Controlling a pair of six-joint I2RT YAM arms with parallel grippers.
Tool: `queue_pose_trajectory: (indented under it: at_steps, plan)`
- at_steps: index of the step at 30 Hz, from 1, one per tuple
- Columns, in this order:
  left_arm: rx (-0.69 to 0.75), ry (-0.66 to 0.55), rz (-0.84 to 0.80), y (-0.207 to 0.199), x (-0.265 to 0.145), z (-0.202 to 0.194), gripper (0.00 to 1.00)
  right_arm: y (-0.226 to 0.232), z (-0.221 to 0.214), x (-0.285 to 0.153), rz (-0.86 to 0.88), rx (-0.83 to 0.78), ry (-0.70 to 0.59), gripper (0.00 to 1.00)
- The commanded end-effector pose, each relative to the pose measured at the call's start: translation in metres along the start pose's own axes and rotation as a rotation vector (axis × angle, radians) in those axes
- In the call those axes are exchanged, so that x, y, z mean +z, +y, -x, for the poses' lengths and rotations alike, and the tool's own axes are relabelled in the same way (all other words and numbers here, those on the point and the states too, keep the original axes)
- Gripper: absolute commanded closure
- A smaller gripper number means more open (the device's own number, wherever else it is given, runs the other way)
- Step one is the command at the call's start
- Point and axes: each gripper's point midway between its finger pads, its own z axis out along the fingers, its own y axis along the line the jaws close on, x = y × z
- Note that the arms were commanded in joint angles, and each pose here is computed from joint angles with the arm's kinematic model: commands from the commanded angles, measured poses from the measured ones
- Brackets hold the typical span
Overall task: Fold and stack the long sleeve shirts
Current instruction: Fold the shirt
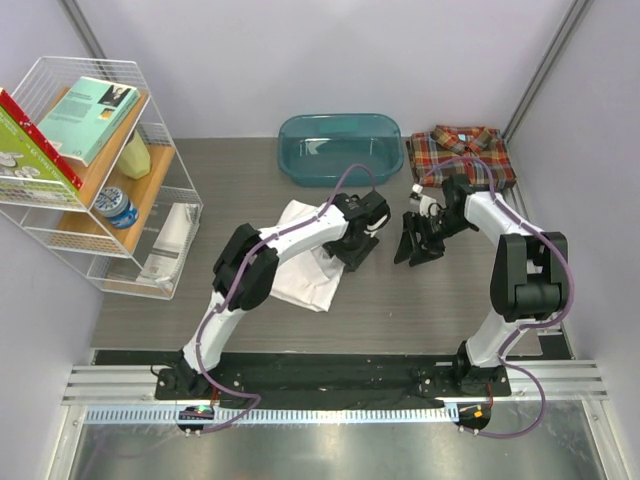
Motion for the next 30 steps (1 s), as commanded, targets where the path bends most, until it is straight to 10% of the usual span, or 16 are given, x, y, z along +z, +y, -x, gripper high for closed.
queue_pose_trajectory:
  at_steps: [1,6,17,24,30]
  plan:
    - [0.028,-0.132,-0.237,-0.027,-0.071,0.027,0.37,0.005,0.009,-0.005,0.047,0.038,-0.039,0.35]
    - [0.143,-0.276,-0.47,-0.003,-0.148,0.008,0.32,0.008,0.012,0.008,0.121,0.106,-0.046,0.35]
    - [0.428,-0.024,-0.39,0.095,-0.057,-0.094,0.51,0.018,0.025,0.045,0.255,0.175,-0.037,0.39]
    - [0.424,0.116,-0.397,0.078,-0.007,-0.124,0.62,0.013,0.018,0.036,0.238,0.185,-0.044,0.39]
    - [0.387,0.149,-0.532,-0.044,0.0,-0.115,0.62,-0.01,0.02,0.015,0.192,0.219,-0.051,0.4]
